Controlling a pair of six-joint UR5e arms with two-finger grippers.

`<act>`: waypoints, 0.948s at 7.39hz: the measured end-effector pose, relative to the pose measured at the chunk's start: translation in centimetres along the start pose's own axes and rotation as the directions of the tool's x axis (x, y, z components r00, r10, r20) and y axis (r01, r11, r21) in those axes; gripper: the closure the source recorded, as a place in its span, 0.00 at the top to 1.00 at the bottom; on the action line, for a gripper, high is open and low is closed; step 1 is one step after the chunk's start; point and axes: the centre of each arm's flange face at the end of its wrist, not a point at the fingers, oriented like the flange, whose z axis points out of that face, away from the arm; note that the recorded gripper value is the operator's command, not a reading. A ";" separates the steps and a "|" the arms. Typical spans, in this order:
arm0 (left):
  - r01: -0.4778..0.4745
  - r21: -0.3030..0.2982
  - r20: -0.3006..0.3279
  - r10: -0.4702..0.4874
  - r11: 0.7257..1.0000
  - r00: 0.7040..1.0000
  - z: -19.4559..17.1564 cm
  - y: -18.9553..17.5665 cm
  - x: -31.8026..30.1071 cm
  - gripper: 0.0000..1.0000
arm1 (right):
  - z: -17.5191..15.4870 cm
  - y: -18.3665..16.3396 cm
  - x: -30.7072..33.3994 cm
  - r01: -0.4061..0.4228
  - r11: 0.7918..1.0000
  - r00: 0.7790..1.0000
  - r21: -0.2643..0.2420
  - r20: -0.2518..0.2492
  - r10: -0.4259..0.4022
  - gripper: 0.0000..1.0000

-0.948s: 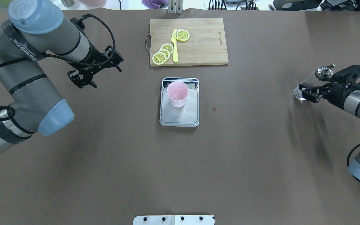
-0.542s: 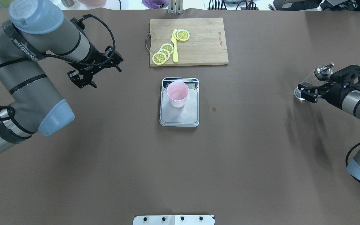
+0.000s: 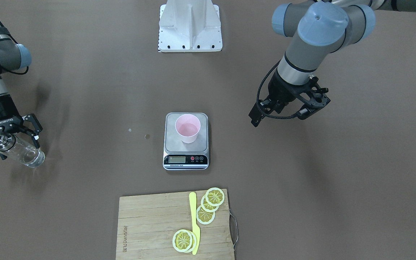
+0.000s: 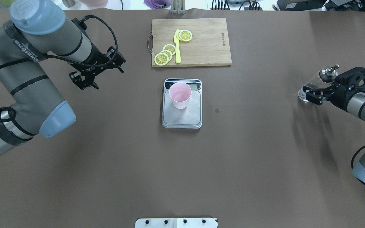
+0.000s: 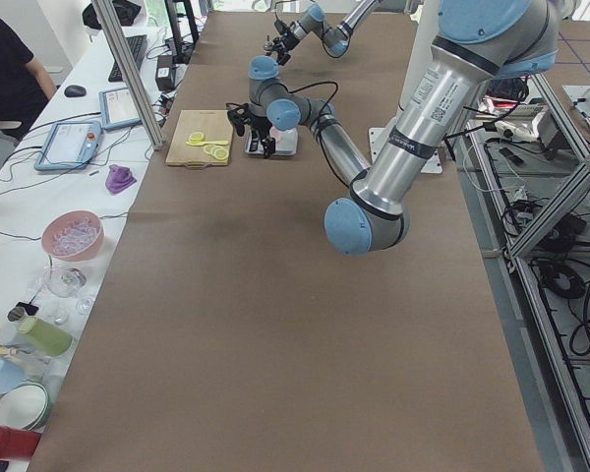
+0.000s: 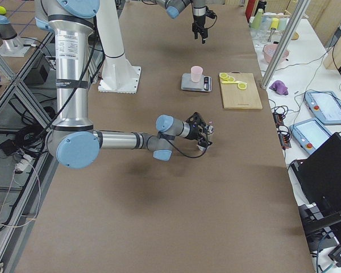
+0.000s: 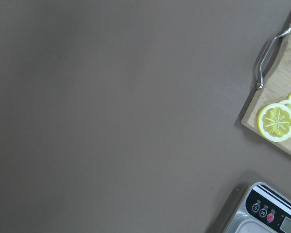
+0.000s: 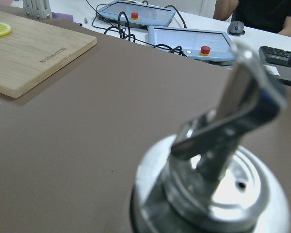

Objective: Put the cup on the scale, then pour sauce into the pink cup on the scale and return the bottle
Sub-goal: 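Lift the glass bottle with the right gripper and carry it toward the scale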

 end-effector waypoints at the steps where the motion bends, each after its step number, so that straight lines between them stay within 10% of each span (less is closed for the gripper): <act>1: 0.000 0.000 -0.001 0.000 1.000 1.000 0.0 0.0 0.0 0.99 | -0.1 0.1 0.1 -0.002 1.000 1.000 -0.002 -0.002 0.002 0.17; 2: -0.001 0.000 -0.001 0.001 1.000 1.000 0.0 0.0 0.0 0.99 | -0.2 0.2 0.2 -0.005 1.000 1.000 -0.004 -0.003 0.005 0.00; 7: 0.000 0.001 0.001 0.000 1.000 1.000 0.0 -0.1 -0.1 0.99 | -0.1 -3.5 -0.5 -0.026 0.995 0.999 0.093 0.045 0.022 0.00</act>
